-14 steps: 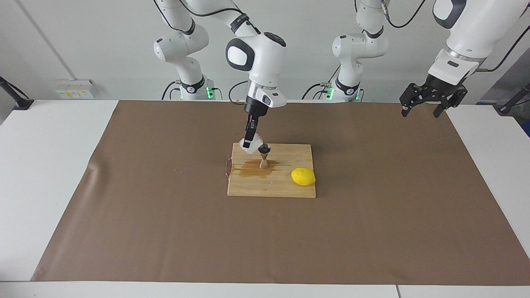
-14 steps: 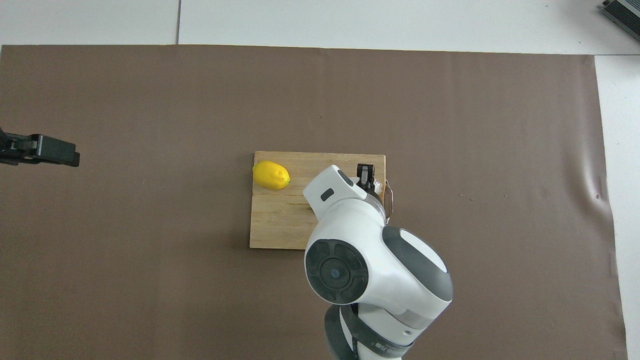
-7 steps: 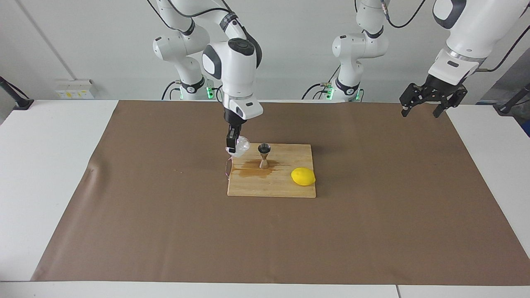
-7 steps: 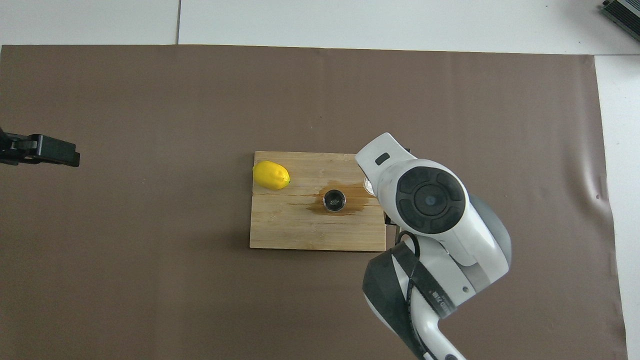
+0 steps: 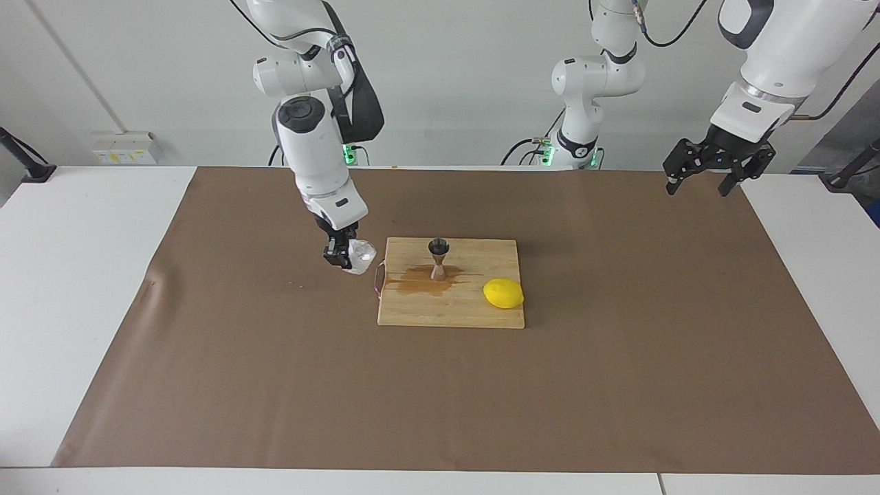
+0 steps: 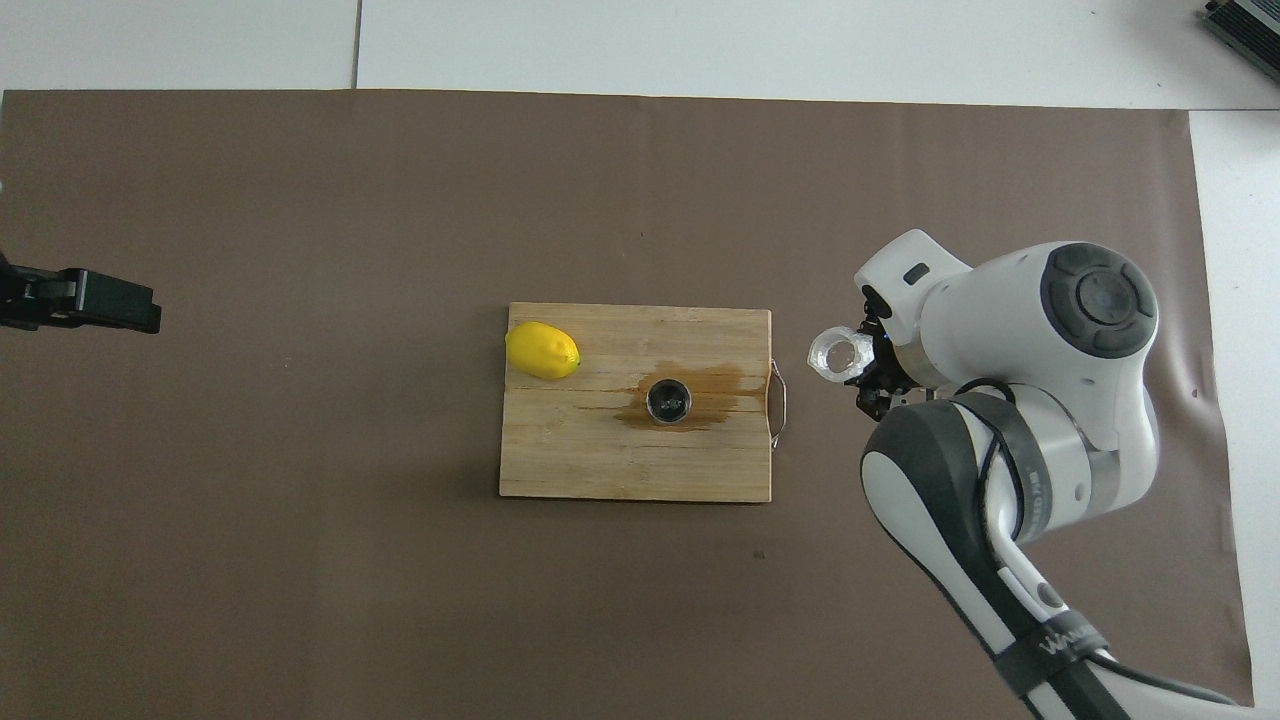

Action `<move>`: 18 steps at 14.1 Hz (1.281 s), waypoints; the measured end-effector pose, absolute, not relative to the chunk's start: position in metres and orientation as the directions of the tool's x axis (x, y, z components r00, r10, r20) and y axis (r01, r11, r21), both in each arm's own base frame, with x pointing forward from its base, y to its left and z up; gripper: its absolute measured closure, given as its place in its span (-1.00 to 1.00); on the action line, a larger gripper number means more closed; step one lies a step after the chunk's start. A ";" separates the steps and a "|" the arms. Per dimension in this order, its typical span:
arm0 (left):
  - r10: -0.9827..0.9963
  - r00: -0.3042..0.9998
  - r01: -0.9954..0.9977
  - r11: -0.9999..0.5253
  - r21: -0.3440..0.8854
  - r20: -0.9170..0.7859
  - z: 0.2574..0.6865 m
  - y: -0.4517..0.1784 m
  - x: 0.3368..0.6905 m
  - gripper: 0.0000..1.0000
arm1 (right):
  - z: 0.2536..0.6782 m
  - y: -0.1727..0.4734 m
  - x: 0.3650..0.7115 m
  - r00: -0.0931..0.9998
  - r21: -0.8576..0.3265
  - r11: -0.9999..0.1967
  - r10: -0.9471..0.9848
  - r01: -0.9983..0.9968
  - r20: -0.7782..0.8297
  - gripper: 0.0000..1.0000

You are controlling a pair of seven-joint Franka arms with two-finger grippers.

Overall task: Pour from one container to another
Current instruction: 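Carry the white cup back to its spot with the right gripper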

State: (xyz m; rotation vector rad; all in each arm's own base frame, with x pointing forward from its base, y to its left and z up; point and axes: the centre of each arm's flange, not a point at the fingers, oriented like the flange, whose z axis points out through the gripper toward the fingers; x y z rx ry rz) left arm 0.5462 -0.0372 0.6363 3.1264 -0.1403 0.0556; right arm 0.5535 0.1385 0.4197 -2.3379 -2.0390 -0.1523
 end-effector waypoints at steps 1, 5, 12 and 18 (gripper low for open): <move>-0.089 0.995 -0.090 -0.996 0.010 0.036 0.636 -0.037 0.546 -1.00 | 0.411 0.123 0.553 0.131 0.019 -0.134 0.984 0.991 0.125 0.07; -0.089 0.995 -0.090 -0.996 0.010 0.036 0.636 -0.037 0.546 -1.00 | 0.381 0.071 0.548 0.113 -0.036 -0.108 0.971 0.994 0.209 0.07; -0.120 0.992 -0.120 -0.993 0.009 0.036 0.636 -0.039 0.547 -1.00 | 0.322 0.027 0.532 0.067 -0.060 -0.050 0.941 0.997 0.331 0.07; -0.162 0.986 -0.162 -0.987 0.009 0.027 0.630 -0.045 0.549 -1.00 | 0.294 -0.005 0.524 0.047 -0.085 -0.020 0.940 0.996 0.338 0.07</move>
